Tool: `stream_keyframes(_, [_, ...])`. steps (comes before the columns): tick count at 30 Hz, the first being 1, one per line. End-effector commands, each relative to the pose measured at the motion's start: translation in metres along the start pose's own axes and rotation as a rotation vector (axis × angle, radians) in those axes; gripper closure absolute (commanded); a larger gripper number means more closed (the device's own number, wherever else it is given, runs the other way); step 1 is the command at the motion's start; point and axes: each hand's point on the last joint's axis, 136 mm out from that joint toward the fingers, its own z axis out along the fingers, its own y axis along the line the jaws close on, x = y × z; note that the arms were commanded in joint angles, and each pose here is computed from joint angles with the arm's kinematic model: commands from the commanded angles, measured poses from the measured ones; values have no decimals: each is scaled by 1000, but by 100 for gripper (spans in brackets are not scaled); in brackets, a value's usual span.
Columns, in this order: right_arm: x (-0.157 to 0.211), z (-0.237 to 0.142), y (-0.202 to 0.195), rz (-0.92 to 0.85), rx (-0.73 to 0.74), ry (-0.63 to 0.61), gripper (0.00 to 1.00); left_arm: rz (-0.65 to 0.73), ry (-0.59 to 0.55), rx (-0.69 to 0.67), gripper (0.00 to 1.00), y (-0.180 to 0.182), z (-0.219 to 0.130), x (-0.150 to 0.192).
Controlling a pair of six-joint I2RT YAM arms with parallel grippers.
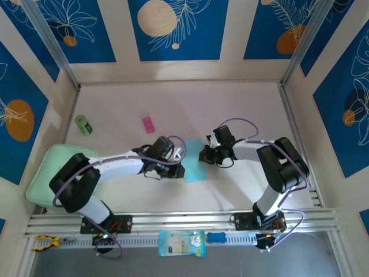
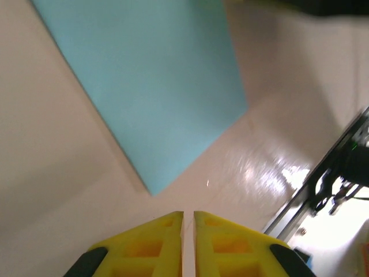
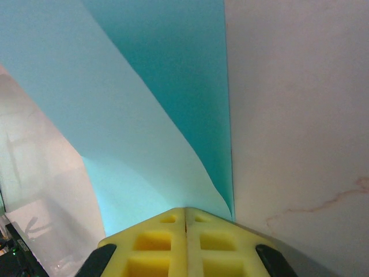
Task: Fold a paper plane with a square sheet of paper (pick it up from the middle)
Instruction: First fold the square sheet of paper in half at the center of the table.
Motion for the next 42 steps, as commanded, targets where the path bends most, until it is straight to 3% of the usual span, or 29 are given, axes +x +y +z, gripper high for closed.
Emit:
stream_keyframes(1, [47, 9, -50, 83, 177, 148, 100, -13, -44, 43, 87, -2, -4, -40])
stream_keyframes(6, [46, 10, -51, 83, 185, 153, 100, -27, -75, 65, 87, 5, 6, -85])
stream_keyframes(11, [47, 11, -53, 90, 189, 163, 100, -24, -68, 65, 86, 14, 19, -106])
stream_keyframes(25, [48, 11, -55, 100, 192, 168, 100, -97, 14, -10, 86, 71, 58, -85])
stream_keyframes(34, [48, 11, -56, 105, 198, 167, 100, -59, -60, 64, 83, 37, 27, -114])
stream_keyframes(42, [49, 12, -57, 105, 197, 172, 100, -90, -72, 101, 83, 51, 34, -130])
